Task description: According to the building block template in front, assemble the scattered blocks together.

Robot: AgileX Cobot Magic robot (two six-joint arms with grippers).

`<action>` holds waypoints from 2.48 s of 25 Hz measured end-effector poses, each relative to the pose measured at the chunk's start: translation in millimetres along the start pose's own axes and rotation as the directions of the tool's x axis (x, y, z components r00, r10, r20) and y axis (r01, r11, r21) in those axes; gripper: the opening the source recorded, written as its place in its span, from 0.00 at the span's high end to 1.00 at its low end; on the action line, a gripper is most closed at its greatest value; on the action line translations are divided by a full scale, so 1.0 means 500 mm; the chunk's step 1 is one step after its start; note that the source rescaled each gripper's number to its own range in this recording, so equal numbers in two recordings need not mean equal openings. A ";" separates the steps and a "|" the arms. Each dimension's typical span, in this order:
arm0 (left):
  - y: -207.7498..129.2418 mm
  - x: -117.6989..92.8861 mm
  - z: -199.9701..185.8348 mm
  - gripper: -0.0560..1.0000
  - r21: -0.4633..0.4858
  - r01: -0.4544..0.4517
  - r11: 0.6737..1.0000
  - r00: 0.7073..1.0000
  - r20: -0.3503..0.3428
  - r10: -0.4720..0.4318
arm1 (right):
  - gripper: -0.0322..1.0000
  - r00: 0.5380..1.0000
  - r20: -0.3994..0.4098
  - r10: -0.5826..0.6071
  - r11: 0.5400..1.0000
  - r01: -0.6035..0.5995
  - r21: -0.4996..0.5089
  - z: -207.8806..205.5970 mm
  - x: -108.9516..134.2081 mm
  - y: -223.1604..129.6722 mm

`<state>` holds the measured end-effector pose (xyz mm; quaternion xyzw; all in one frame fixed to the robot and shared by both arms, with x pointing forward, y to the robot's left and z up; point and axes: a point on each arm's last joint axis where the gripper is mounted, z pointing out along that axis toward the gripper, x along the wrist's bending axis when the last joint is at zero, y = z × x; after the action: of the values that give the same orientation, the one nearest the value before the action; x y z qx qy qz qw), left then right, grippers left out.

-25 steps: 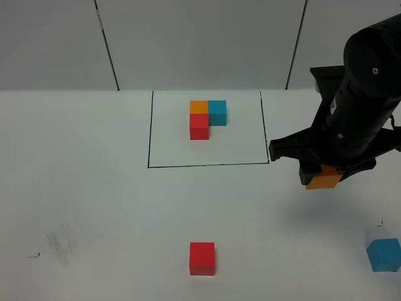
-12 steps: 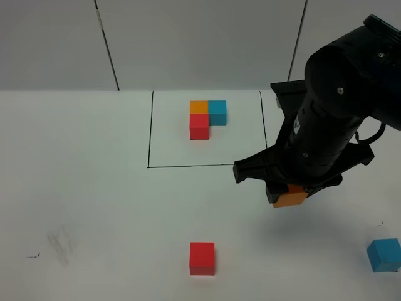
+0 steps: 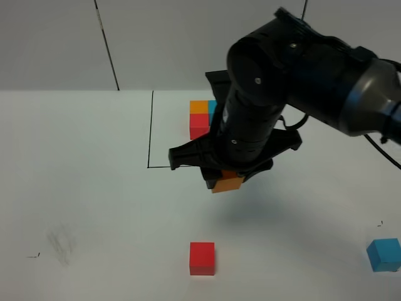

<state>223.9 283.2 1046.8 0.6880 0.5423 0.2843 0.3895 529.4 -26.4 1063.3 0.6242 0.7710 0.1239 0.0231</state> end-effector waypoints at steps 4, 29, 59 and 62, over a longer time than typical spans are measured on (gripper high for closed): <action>0.000 0.000 0.000 0.04 0.000 0.000 1.000 1.000 0.000 0.000 | 0.77 0.999 0.018 0.032 0.999 -0.032 0.013 0.039 0.024 0.013; 0.000 0.000 0.000 0.04 0.000 -0.001 1.000 1.000 0.000 0.001 | 0.77 0.992 0.121 0.044 0.999 -0.045 0.001 0.157 0.090 -0.012; 0.000 0.000 0.000 0.04 0.000 -0.002 1.000 1.000 0.000 0.002 | 0.77 0.973 0.121 -0.197 0.980 0.193 0.040 0.175 0.094 -0.006; 0.000 0.000 0.000 0.04 0.000 -0.002 1.000 1.000 0.000 0.002 | 0.77 0.979 0.105 -0.172 0.985 0.171 0.016 0.163 0.091 0.009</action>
<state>223.9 283.2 1046.8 0.6886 0.5416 0.2847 0.3892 539.4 31.9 990.7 0.5613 0.8200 0.0854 0.0725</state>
